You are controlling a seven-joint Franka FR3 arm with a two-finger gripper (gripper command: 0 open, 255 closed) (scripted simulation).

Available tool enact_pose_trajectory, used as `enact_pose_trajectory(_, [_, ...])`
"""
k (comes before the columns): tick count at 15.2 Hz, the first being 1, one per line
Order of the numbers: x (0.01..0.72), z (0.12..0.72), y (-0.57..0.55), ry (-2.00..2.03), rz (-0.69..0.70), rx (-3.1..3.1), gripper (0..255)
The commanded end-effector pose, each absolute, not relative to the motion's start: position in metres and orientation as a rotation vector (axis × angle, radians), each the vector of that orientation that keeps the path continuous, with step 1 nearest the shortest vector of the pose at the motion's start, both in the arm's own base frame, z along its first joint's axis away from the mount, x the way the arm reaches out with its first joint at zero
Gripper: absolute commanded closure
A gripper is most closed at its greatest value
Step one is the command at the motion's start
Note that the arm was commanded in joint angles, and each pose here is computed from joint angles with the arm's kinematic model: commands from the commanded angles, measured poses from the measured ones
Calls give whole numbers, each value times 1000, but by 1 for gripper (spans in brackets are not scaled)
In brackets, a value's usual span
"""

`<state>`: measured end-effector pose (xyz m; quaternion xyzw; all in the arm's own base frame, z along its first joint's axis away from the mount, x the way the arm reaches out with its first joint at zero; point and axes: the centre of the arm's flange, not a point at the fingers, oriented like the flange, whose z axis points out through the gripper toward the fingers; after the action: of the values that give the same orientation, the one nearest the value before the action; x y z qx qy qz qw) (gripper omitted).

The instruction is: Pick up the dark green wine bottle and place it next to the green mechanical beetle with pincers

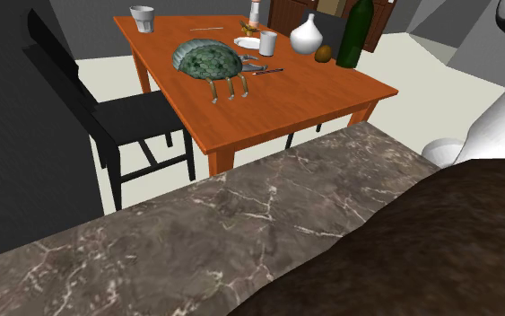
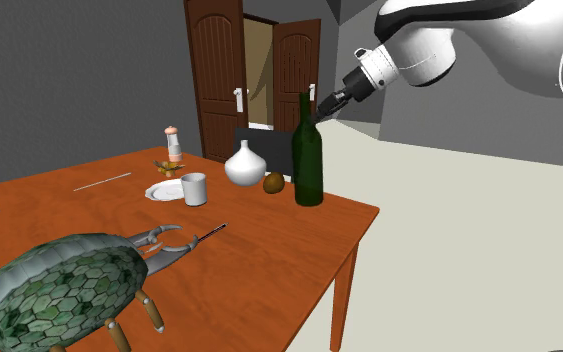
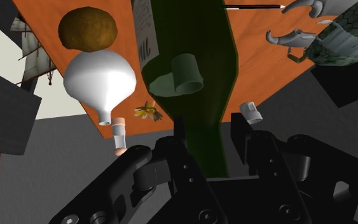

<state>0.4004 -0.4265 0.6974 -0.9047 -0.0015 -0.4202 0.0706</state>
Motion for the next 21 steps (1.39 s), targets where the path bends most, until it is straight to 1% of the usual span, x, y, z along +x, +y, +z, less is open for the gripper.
enact_pose_trajectory(1, [400,708,-426,-5,-1265,-2720,255])
enact_pose_trajectory(21, [400,814,-426,-5,-1265,-2720,255])
